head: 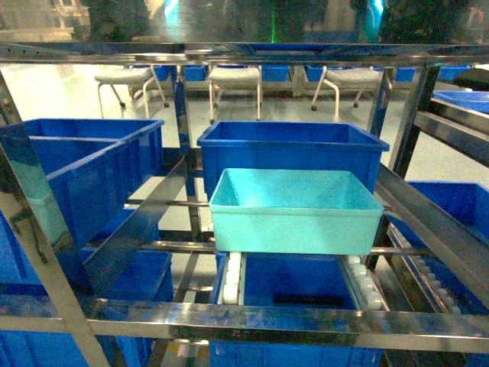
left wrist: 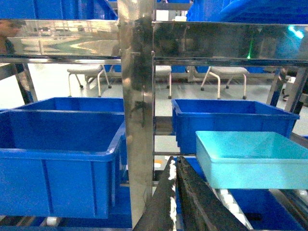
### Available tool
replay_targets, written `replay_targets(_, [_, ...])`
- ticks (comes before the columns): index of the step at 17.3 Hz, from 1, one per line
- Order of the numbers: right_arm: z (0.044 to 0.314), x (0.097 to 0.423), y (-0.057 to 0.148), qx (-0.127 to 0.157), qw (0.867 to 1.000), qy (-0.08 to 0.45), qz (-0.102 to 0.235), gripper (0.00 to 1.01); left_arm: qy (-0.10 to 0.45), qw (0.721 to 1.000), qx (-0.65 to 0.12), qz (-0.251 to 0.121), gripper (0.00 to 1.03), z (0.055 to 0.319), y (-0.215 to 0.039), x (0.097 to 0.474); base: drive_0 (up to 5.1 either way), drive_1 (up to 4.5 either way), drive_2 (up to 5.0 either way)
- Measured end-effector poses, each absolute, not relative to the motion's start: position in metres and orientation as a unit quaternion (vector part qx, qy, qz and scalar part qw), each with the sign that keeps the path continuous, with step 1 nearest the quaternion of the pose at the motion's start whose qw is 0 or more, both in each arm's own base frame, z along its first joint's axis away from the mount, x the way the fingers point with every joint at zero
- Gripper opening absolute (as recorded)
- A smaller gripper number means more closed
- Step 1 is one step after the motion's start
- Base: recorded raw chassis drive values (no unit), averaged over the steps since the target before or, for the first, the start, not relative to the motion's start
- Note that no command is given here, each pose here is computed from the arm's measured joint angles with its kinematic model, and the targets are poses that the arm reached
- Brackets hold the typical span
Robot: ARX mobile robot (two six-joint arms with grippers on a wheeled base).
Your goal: Organize blue bins on left shelf correctly
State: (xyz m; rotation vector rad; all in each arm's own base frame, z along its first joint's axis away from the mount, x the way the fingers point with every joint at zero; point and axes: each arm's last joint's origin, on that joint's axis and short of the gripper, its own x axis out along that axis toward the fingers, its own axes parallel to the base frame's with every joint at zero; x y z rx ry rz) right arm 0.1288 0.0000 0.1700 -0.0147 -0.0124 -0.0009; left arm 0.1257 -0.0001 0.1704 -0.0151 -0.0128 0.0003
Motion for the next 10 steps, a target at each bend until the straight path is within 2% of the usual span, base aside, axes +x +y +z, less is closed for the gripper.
replay_targets(10, [0.171, 0.113, 0.000, -0.007, 1.000, -0.008, 0.000, 0.02, -0.008, 1.000, -0.007, 0.000, 0.02, 0.171, 0.000, 0.111, 0.0, 0.00, 0.0])
